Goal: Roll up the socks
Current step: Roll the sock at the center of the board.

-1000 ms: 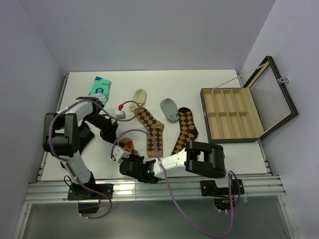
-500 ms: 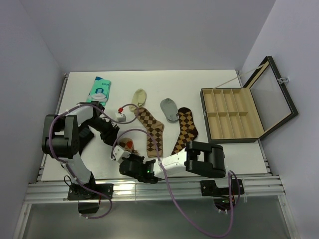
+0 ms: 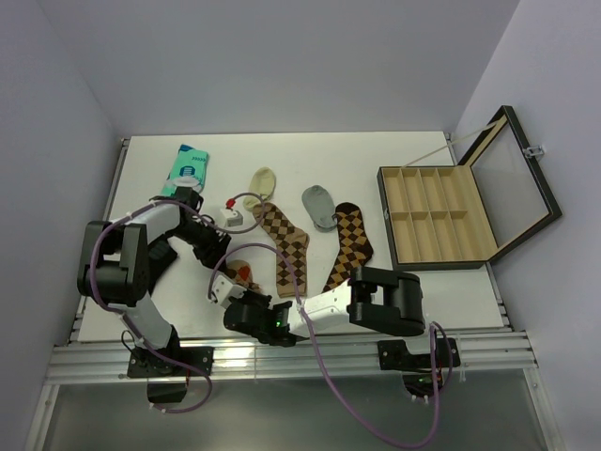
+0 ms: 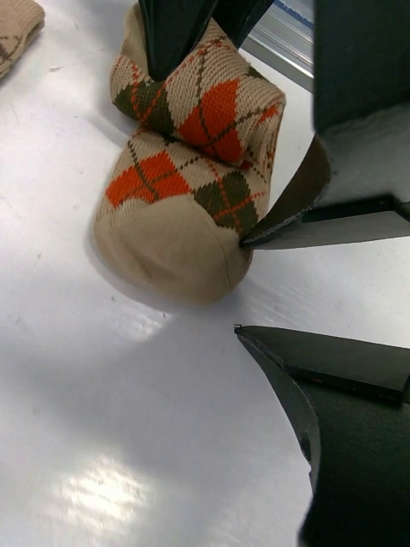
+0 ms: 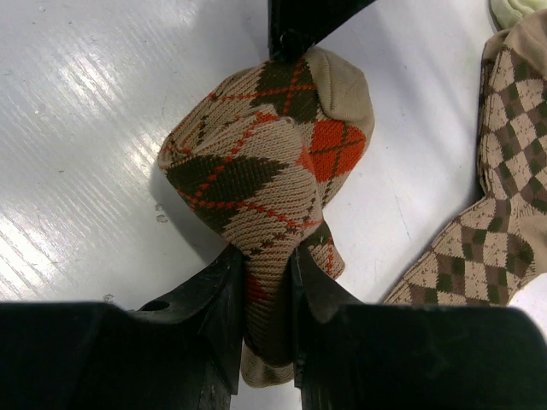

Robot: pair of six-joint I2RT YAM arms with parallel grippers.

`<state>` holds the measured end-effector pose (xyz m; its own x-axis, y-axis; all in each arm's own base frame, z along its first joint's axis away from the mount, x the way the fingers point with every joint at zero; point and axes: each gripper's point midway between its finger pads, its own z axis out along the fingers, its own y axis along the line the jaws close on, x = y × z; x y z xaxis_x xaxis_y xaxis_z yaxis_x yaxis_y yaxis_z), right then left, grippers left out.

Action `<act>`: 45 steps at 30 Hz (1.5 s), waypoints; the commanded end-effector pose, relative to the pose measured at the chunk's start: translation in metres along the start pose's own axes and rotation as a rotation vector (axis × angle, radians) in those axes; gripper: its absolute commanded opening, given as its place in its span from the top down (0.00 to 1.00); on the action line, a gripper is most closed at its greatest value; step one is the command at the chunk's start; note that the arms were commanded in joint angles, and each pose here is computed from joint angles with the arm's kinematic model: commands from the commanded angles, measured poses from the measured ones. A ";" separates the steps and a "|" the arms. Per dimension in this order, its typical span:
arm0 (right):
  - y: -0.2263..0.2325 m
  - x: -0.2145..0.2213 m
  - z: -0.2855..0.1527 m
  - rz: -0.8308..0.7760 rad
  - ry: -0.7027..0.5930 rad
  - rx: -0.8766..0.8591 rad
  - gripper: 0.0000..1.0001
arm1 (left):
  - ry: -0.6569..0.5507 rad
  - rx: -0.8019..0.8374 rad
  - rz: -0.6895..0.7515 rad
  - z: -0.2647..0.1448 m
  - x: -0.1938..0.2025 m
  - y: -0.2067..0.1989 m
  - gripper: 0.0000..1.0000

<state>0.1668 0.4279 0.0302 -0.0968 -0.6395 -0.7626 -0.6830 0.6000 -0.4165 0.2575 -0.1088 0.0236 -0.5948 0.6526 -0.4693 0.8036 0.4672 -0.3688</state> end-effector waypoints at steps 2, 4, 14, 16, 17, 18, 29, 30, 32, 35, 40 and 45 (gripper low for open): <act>0.008 0.026 -0.001 -0.037 0.075 -0.016 0.99 | 0.021 0.034 0.017 0.004 0.002 -0.014 0.54; 0.009 0.028 -0.001 -0.040 0.079 -0.014 0.99 | 0.029 0.060 0.020 0.006 0.003 -0.020 0.53; 0.008 0.031 0.000 -0.045 0.085 -0.004 0.99 | 0.084 0.022 0.021 0.021 0.010 -0.019 0.54; 0.008 0.031 0.000 -0.043 0.085 -0.004 0.99 | 0.094 0.021 0.016 0.023 0.012 -0.019 0.60; 0.007 0.030 0.000 -0.043 0.083 -0.002 0.99 | 0.101 0.022 0.008 0.025 0.013 -0.019 0.64; 0.006 0.030 0.000 -0.041 0.083 0.000 0.99 | 0.105 0.026 0.007 0.026 0.013 -0.019 0.76; 0.020 0.010 -0.017 -0.054 0.062 -0.145 1.00 | 0.083 0.067 0.029 0.033 -0.007 -0.027 1.00; 0.021 0.007 -0.019 -0.067 0.058 -0.164 0.99 | 0.072 0.062 0.038 0.033 -0.013 -0.024 1.00; 0.030 0.000 -0.027 -0.078 0.057 -0.227 1.00 | 0.068 0.071 0.034 0.037 -0.019 -0.023 1.00; 0.036 -0.006 -0.032 -0.105 0.080 -0.276 1.00 | 0.053 0.079 0.046 0.039 -0.032 -0.022 1.00; 0.052 -0.006 -0.035 -0.122 0.125 -0.375 1.00 | 0.048 0.095 0.075 0.047 -0.045 -0.027 1.00; 0.057 0.018 -0.021 -0.017 0.213 -0.488 1.00 | 0.035 0.092 0.085 0.050 -0.050 -0.027 1.00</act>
<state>0.1398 0.4377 0.0299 -0.1101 -0.7402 -0.6633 -0.8635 0.4018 -0.3050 0.2335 -0.1722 0.0160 -0.5735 0.7253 -0.3809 0.7928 0.3742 -0.4810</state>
